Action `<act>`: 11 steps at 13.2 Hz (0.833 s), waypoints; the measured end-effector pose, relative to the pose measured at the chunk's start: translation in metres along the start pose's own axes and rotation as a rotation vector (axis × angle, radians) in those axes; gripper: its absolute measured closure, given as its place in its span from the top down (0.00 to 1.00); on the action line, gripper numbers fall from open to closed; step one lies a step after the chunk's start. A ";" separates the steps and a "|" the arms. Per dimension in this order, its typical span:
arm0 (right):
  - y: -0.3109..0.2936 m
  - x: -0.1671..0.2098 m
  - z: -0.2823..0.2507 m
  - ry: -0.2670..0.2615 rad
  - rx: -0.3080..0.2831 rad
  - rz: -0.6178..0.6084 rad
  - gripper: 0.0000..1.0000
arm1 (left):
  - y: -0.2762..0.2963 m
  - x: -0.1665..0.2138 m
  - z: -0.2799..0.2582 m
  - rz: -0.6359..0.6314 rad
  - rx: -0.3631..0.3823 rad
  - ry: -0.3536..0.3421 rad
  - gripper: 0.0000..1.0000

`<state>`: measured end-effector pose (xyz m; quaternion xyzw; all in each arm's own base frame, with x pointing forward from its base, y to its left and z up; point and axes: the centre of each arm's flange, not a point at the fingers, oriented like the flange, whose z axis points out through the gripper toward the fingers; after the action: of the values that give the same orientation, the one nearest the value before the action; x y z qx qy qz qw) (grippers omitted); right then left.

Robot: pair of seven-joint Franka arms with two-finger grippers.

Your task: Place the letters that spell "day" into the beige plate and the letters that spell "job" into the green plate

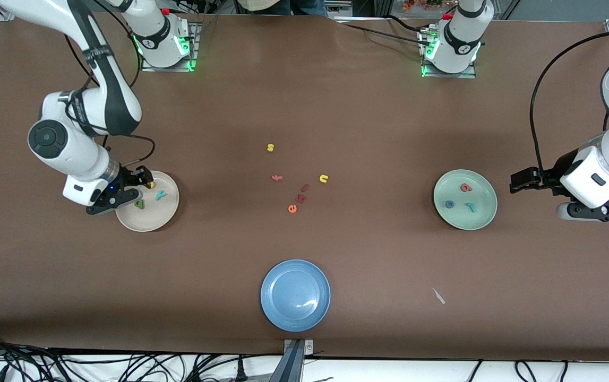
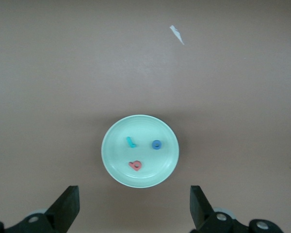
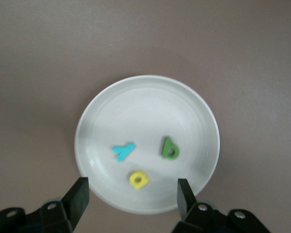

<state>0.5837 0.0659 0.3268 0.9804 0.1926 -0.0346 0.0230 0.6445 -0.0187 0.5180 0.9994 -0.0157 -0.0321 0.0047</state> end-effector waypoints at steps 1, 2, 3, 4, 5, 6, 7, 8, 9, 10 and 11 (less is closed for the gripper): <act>-0.004 -0.002 -0.024 -0.024 0.001 0.019 0.83 | 0.001 0.000 -0.003 0.004 0.011 0.007 1.00; -0.008 -0.005 -0.050 -0.046 0.001 0.028 0.83 | 0.002 0.001 -0.008 0.008 0.018 0.021 1.00; -0.011 -0.008 -0.077 -0.061 0.000 0.035 0.84 | 0.005 0.001 -0.015 0.013 0.023 0.035 1.00; -0.013 -0.012 -0.106 -0.073 -0.002 0.040 0.84 | 0.008 0.000 -0.021 0.022 0.036 0.046 1.00; -0.014 -0.018 -0.136 -0.080 -0.005 0.045 0.87 | 0.012 -0.001 -0.025 0.031 0.053 0.052 1.00; -0.013 -0.025 -0.166 -0.087 -0.007 0.051 0.87 | 0.014 -0.001 -0.026 0.036 0.060 0.055 1.00; -0.013 -0.032 -0.192 -0.093 -0.007 0.057 0.90 | 0.013 -0.001 -0.026 0.035 0.063 0.055 1.00; -0.014 -0.038 -0.216 -0.099 0.000 0.063 0.90 | 0.011 -0.001 -0.026 0.032 0.068 0.054 1.00; -0.015 -0.044 -0.237 -0.102 0.014 0.068 0.94 | 0.007 -0.001 -0.025 0.029 0.078 0.052 1.00; -0.014 -0.049 -0.255 -0.097 0.027 0.076 0.94 | 0.005 0.000 -0.022 0.026 0.085 0.047 1.00; -0.009 -0.053 -0.267 -0.088 0.033 0.089 0.98 | 0.003 0.001 -0.020 0.023 0.086 0.043 1.00</act>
<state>0.5471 0.0695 0.5970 0.9857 0.1472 -0.0799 0.0170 0.6463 -0.0212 0.5375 0.9989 -0.0282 -0.0100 -0.0374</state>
